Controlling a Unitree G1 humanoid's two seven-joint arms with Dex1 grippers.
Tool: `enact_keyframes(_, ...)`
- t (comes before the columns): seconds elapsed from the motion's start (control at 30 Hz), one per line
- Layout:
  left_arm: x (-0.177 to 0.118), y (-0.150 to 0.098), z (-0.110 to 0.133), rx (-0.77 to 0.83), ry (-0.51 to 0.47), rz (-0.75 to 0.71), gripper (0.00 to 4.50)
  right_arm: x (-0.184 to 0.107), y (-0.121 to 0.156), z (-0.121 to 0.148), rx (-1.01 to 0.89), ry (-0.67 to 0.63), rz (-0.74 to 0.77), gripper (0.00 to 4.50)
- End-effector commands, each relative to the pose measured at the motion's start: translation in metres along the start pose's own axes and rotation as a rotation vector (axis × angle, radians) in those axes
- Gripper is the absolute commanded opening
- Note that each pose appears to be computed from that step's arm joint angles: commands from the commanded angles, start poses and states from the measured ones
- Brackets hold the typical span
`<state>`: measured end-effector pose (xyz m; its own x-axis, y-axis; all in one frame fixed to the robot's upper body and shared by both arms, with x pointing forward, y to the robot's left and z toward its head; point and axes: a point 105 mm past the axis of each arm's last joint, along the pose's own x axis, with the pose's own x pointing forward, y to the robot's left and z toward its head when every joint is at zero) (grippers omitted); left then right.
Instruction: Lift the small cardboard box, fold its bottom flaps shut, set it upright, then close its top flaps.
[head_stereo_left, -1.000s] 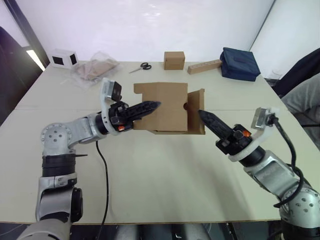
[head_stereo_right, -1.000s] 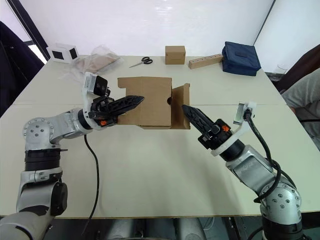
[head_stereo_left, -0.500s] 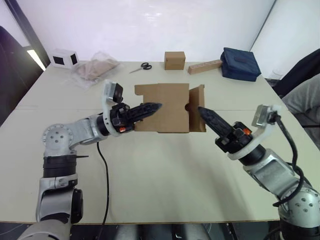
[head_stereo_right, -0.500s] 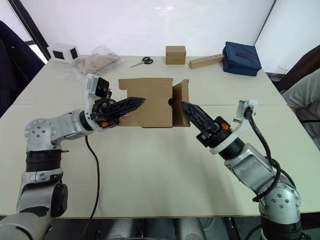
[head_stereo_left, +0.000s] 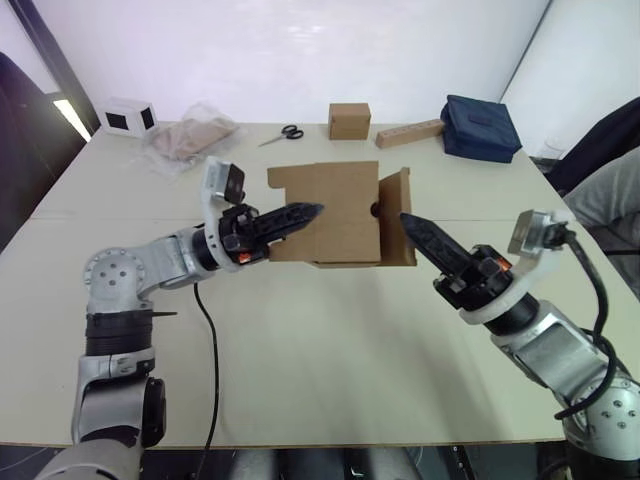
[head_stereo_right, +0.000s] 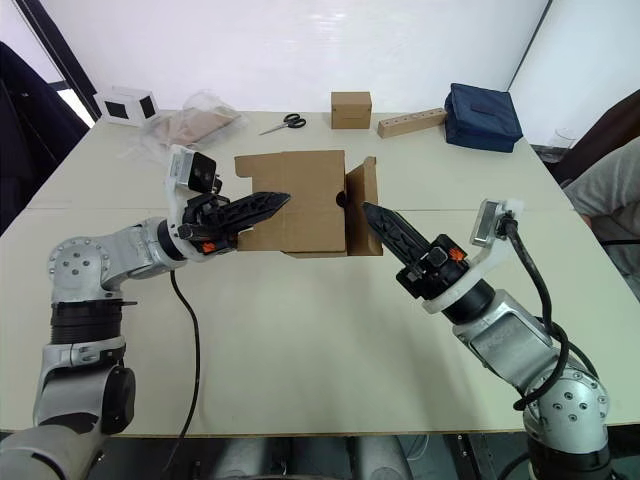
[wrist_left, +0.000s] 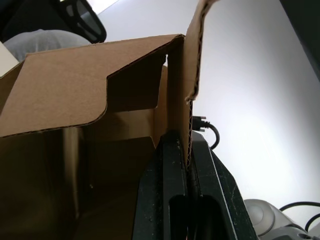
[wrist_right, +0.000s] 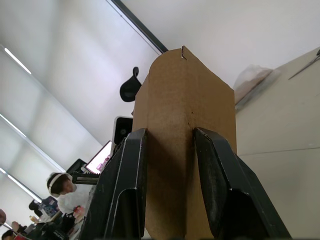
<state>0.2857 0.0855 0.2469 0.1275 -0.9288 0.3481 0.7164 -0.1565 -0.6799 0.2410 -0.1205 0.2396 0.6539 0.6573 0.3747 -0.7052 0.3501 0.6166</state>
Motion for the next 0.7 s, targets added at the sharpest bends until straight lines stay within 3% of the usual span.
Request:
enact_keyframes(0.03, 0.000, -0.004, 0.001, 0.015, 0.000, -0.012, 0.00, -0.001, 0.022, 0.004, -0.037, -0.011, 0.080, 1.44)
enact_keyframes(0.5, -0.002, -0.006, -0.002, 0.021, 0.013, -0.012, 0.00, -0.032, -0.005, 0.057, -0.097, -0.225, -0.095, 1.44)
enact_keyframes(0.7, -0.001, -0.008, -0.002, 0.021, 0.013, -0.022, 0.00, -0.031, -0.012, 0.045, -0.097, -0.167, -0.117, 1.44)
